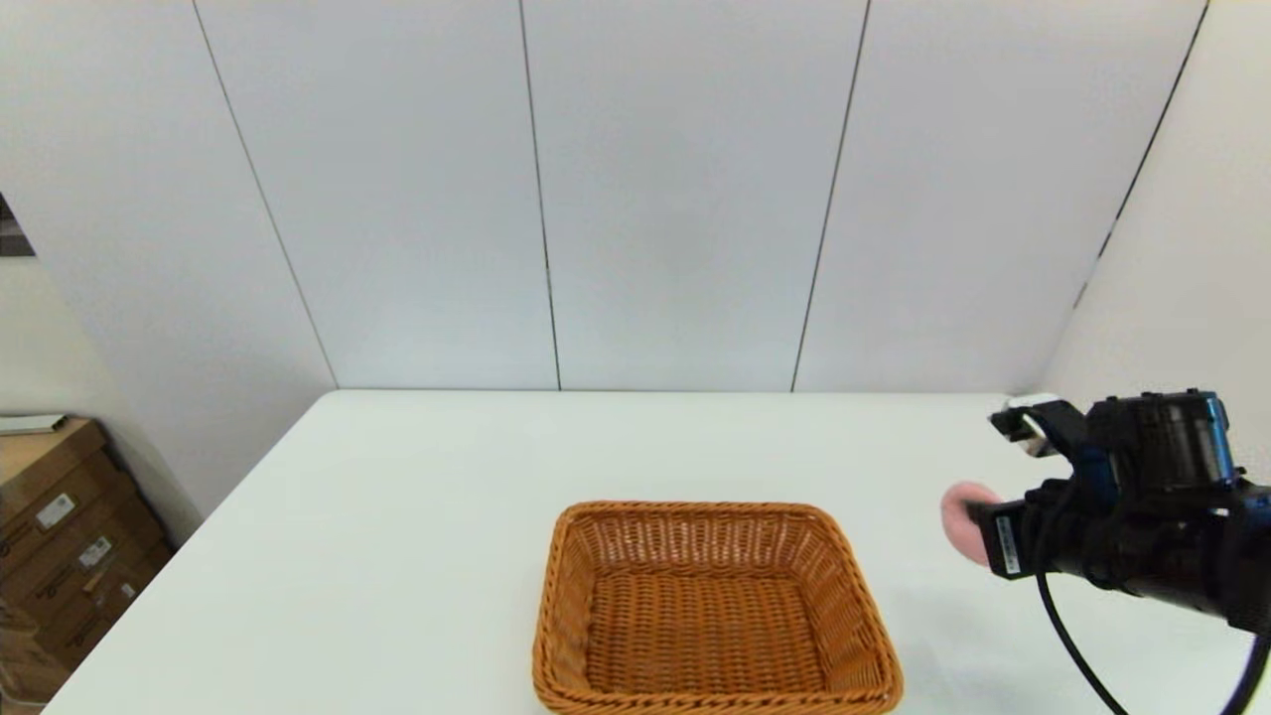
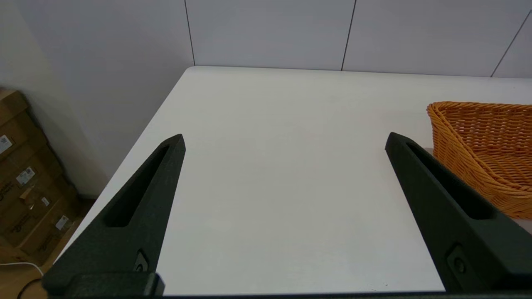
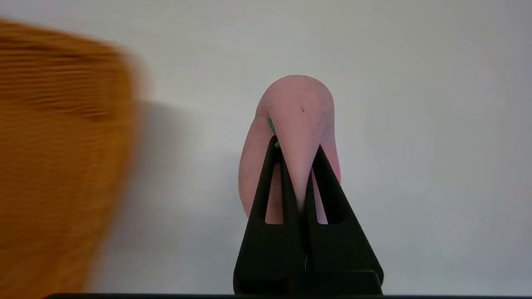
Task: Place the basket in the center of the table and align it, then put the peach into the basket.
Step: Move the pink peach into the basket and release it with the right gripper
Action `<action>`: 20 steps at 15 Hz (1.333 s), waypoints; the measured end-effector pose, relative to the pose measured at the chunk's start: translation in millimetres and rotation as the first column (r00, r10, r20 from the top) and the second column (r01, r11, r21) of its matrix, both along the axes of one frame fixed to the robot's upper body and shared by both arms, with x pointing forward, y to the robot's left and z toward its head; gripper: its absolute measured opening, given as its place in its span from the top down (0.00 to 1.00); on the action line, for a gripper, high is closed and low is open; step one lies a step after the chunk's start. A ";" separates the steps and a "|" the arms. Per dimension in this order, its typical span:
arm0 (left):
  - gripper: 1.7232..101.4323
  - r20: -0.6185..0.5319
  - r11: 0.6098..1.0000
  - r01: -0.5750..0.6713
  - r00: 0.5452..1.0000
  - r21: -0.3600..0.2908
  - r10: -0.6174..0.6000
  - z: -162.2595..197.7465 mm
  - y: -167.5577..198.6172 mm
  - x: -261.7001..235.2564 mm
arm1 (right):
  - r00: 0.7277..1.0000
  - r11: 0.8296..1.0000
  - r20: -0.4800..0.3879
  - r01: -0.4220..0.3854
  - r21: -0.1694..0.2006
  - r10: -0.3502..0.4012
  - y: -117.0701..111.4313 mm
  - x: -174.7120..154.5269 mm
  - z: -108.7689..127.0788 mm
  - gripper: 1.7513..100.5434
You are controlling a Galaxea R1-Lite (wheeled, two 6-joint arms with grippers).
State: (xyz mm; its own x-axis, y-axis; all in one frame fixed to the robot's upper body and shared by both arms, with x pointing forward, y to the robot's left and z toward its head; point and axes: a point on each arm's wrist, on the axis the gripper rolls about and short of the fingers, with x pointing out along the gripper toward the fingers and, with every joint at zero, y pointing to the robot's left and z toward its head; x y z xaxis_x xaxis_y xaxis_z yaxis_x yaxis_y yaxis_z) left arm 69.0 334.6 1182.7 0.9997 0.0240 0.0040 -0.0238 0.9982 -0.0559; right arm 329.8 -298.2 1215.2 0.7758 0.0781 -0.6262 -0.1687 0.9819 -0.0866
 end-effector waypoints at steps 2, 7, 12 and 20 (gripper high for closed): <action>0.04 0.000 1.000 0.000 1.000 -0.002 0.000 0.0 0.0 0.0 | 0.987 0.988 0.042 -0.155 0.023 0.154 35.5 -24.6 27.0 0.97; 0.04 0.001 1.000 -0.001 1.000 0.003 0.001 0.2 0.0 0.0 | 0.919 0.913 0.033 -0.393 0.104 0.392 89.6 -76.8 70.7 0.97; 0.04 0.002 1.000 -0.003 1.000 -0.004 0.003 0.4 0.0 -0.1 | 0.886 0.883 -0.012 -0.461 0.089 0.464 111.6 -76.9 60.7 0.97; 0.04 0.001 1.000 -0.003 1.000 -0.005 0.003 0.2 0.0 -0.1 | 0.875 0.876 -0.065 -0.475 0.081 0.480 156.1 -40.5 17.0 0.97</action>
